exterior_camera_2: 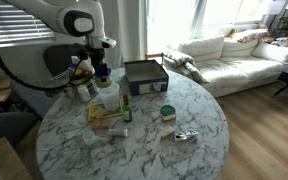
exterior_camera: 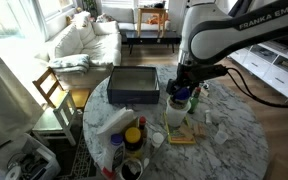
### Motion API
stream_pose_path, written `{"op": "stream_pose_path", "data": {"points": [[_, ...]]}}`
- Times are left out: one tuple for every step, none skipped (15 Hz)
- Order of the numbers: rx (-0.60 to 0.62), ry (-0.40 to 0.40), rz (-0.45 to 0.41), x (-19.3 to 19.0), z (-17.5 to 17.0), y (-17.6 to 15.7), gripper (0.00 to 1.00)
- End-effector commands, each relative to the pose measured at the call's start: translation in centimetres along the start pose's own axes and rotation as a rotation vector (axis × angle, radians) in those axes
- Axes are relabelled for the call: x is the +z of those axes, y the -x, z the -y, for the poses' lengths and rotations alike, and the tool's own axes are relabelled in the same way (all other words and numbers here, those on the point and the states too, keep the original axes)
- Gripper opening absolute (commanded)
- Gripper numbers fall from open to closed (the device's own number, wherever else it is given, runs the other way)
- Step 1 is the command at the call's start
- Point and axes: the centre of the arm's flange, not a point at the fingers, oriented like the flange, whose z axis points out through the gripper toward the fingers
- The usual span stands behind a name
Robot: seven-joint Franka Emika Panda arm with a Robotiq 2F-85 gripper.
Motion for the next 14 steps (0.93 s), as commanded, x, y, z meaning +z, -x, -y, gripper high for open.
{"op": "stream_pose_path", "data": {"points": [[0.028,0.010,-0.035,1.7,-0.9,-0.9,0.71],[0.031,0.006,-0.035,1.9,-1.1,-1.0,0.71],[0.033,0.003,-0.029,2.2,-1.2,-1.1,0.71],[0.034,0.006,-0.017,2.5,-1.4,-1.1,0.71],[0.039,0.008,-0.012,2.6,-1.6,-1.0,0.71],[0.044,0.010,-0.007,2.8,-1.7,-1.0,0.71],[0.046,0.007,-0.002,2.9,-1.8,-0.9,0.71],[0.049,0.008,0.002,3.0,-1.8,-0.9,0.71],[0.049,0.004,0.003,3.1,-1.8,-1.0,0.71],[0.050,0.004,0.005,3.3,-1.8,-1.0,0.71],[0.051,0.007,0.007,3.5,-1.8,-1.1,0.71],[0.052,0.006,0.009,3.7,-1.8,-1.1,0.71],[0.055,0.004,0.009,3.8,-1.8,-1.2,0.71],[0.056,0.005,0.009,3.9,-1.8,-1.2,0.71]]}}
